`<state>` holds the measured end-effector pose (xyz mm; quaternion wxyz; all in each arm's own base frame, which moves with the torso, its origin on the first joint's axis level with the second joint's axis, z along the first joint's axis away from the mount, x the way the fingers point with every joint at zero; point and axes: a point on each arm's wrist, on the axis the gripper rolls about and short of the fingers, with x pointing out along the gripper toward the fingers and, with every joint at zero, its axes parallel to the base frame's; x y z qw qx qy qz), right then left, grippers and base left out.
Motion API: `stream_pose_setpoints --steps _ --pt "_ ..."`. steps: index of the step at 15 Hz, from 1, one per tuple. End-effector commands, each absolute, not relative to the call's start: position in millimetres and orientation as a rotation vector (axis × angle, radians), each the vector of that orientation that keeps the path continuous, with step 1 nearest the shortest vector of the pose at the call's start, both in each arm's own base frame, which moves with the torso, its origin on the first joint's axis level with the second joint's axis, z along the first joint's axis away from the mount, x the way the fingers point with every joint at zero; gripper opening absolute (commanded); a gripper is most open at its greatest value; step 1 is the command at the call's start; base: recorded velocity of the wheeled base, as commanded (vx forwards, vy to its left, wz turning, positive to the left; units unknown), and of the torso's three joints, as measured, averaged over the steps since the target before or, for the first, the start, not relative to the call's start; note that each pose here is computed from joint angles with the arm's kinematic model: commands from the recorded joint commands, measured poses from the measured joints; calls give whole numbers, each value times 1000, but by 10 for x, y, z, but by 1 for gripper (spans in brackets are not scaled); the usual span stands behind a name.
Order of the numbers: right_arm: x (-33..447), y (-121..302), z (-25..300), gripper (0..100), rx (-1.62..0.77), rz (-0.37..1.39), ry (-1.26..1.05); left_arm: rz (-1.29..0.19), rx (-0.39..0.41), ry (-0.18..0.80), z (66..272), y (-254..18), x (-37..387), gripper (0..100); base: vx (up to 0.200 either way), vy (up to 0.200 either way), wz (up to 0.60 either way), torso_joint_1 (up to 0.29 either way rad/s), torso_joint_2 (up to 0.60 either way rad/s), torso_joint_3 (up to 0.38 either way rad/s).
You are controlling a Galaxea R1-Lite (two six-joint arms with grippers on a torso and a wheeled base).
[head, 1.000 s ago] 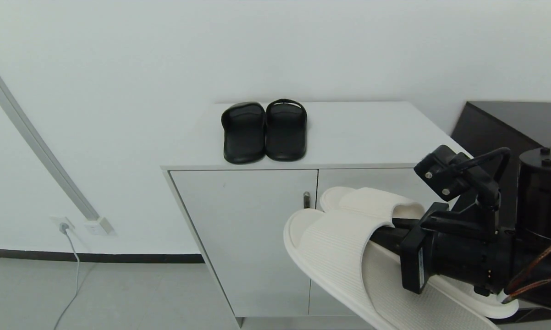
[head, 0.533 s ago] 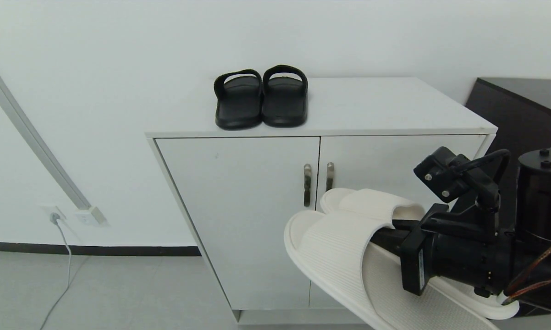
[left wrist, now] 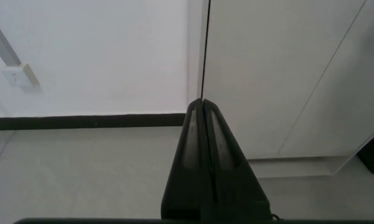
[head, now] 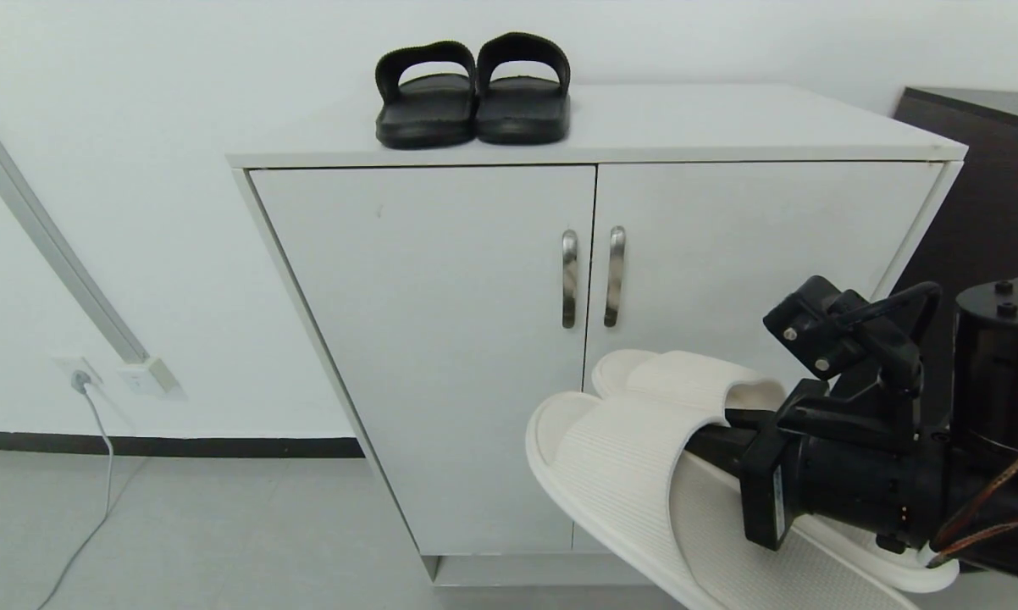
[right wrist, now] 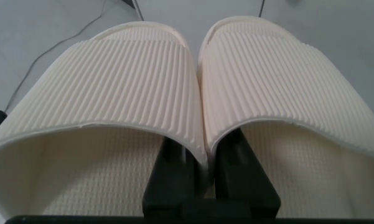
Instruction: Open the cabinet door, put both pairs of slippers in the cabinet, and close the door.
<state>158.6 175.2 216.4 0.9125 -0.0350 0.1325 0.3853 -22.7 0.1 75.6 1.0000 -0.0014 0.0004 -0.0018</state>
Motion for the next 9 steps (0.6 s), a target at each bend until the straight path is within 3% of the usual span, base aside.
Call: stream_pose_setpoints --steps 1,4,9 --pt "1585 1754 2155 0 -73 795 275 -3 -3 0 757 1 -227 0 0 0 0 -41 437 388" --pt "1585 1754 2154 0 -72 795 274 -5 -3 0 757 0 -227 0 0 0 0 -23 400 369" --pt "1585 1754 2154 0 -72 795 274 -5 -3 0 757 0 -227 0 0 0 0 2 72 67"
